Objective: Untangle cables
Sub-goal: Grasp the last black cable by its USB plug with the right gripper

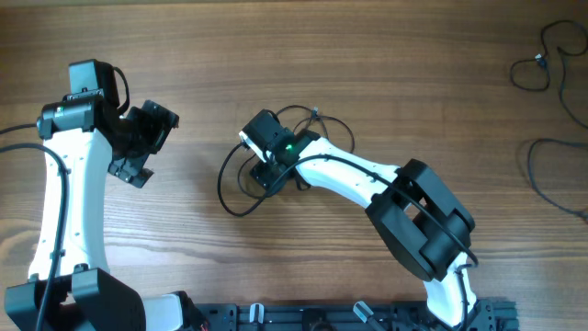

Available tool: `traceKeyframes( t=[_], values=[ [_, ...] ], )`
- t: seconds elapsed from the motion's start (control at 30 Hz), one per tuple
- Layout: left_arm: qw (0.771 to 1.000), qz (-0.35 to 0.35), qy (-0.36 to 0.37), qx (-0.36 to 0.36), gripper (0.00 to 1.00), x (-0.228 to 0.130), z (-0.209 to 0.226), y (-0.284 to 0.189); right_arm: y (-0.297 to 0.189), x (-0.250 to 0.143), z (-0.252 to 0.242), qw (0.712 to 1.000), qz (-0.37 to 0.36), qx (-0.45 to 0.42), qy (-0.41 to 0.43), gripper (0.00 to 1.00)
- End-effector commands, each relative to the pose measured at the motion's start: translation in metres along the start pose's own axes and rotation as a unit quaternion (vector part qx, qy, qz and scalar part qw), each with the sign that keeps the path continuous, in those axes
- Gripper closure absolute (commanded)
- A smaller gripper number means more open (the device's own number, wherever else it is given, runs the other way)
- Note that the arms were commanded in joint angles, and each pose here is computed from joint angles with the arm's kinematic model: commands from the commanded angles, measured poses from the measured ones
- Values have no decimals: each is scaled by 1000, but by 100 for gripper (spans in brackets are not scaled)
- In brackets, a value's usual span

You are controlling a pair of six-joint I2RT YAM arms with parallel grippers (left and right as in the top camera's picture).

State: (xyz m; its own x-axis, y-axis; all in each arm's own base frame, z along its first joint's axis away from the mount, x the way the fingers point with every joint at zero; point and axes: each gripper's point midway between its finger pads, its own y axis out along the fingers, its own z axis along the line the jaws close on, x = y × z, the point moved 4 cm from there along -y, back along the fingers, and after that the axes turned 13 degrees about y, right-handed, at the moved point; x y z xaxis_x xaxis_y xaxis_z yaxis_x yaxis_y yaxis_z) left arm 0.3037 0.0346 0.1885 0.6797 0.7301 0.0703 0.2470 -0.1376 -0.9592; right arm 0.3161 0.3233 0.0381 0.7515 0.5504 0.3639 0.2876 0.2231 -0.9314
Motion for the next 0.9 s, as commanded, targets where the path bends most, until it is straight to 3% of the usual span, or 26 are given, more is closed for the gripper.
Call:
traceKeyframes(
  t=[0.0,0.1,0.13,0.17,0.3,0.43,0.57,0.67,0.7,0.73,0.77,0.87],
  values=[
    [1000,-8,7,0,0,1,0,-4,17,-10,-9,999,19,-25,-9,25],
    [1000,-8,7,0,0,1,0,-4,17,-10,-11,999,18,-26,-7,73],
    [1000,-8,7,0,0,1,0,-4,17,-10,-11,999,18,-26,-7,85],
    [1000,-8,7,0,0,1,0,-4,17,-9,-11,999,17,-26,-7,89],
    [1000,-8,7,0,0,1,0,-4,2,-2,-18,998,13,-44,53,96],
    [1000,-8,7,0,0,1,0,-4,-59,29,-33,994,-26,-45,94,96],
    [1000,-8,7,0,0,1,0,-4,-137,47,-95,980,-104,-112,127,96],
    [1000,-8,7,0,0,1,0,-4,-140,40,-147,975,-97,-156,127,96],
    [1000,-8,7,0,0,1,0,-4,-134,34,-160,973,-88,-163,141,71],
    [1000,-8,7,0,0,1,0,-4,-127,27,-174,969,-76,-169,165,0],
    [1000,-8,7,0,0,1,0,-4,-121,22,-180,965,-68,-166,192,0],
    [1000,-8,7,0,0,1,0,-4,-108,20,-147,980,-43,-42,188,1]
  ],
)
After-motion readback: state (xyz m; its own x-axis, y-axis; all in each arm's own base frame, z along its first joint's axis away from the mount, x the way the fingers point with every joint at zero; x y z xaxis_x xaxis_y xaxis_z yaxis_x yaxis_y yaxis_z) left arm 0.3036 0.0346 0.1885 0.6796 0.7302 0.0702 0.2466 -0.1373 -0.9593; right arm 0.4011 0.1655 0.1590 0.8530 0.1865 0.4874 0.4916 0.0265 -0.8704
